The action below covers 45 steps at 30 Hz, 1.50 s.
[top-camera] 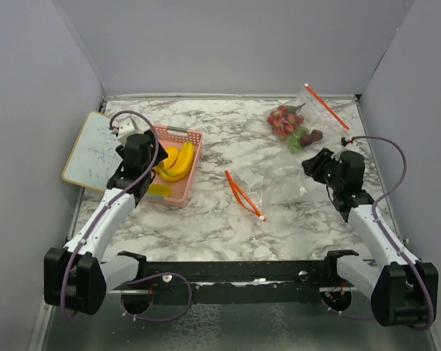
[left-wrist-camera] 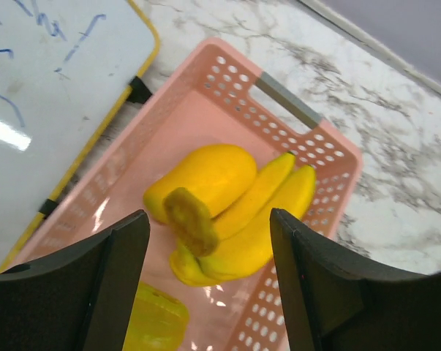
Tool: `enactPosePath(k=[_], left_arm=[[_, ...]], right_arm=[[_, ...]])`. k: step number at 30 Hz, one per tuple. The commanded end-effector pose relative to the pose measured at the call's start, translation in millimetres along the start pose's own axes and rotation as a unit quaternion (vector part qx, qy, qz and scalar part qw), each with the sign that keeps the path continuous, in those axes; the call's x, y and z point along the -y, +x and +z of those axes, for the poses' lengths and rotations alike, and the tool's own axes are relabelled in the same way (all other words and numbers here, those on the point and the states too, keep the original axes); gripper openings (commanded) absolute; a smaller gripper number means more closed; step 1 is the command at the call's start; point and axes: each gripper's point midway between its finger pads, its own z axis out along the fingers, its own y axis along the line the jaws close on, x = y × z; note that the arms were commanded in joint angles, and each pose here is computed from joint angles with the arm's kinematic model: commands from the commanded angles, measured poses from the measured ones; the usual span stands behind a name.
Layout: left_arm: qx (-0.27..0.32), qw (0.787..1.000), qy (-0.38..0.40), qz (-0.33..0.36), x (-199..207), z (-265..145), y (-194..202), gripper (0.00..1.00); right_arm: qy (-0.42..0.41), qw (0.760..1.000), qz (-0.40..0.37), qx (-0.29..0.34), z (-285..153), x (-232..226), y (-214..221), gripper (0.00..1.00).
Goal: Open the zip-top bag and remove the fake food
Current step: Place the fake fruit in the bin, then move the zipper food storage bag to the center of the board.
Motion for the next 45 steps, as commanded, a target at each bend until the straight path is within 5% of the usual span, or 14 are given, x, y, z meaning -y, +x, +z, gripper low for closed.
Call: enactPosePath(k=[1, 5, 12, 22, 24, 32, 40, 45], left_arm=[[0.005, 0.998, 0.069, -0.009, 43, -26, -6, 0.70], [0.005, 0.994, 0.112, 0.003, 77, -43, 4, 0.69], [-0.034, 0.989, 0.140, 0.017, 102, -39, 40, 0.69], [-0.052, 0.986, 0.157, 0.023, 113, -38, 57, 0.69], [-0.056, 0.985, 0.159, 0.022, 113, -37, 60, 0.69], [-0.068, 0.985, 0.158, 0.026, 110, -35, 71, 0.69], [-0.077, 0.984, 0.155, 0.034, 108, -32, 79, 0.69], [-0.079, 0.984, 0.157, 0.032, 111, -32, 78, 0.69]], right_arm=[[-0.009, 1.000, -0.006, 0.003, -2, -12, -20, 0.44], [-0.090, 0.996, -0.025, 0.008, -11, -45, -29, 0.42], [-0.105, 0.988, -0.097, -0.054, -15, -86, 7, 0.73], [-0.112, 0.974, -0.113, -0.160, 0, -89, 90, 0.72], [-0.124, 0.972, -0.112, -0.164, 5, -96, 93, 0.66], [-0.153, 0.970, -0.108, -0.157, 36, -126, 80, 0.03], [-0.147, 0.977, -0.128, -0.089, 101, -176, 12, 0.02], [-0.140, 0.977, -0.134, -0.090, 155, -194, 5, 0.05]])
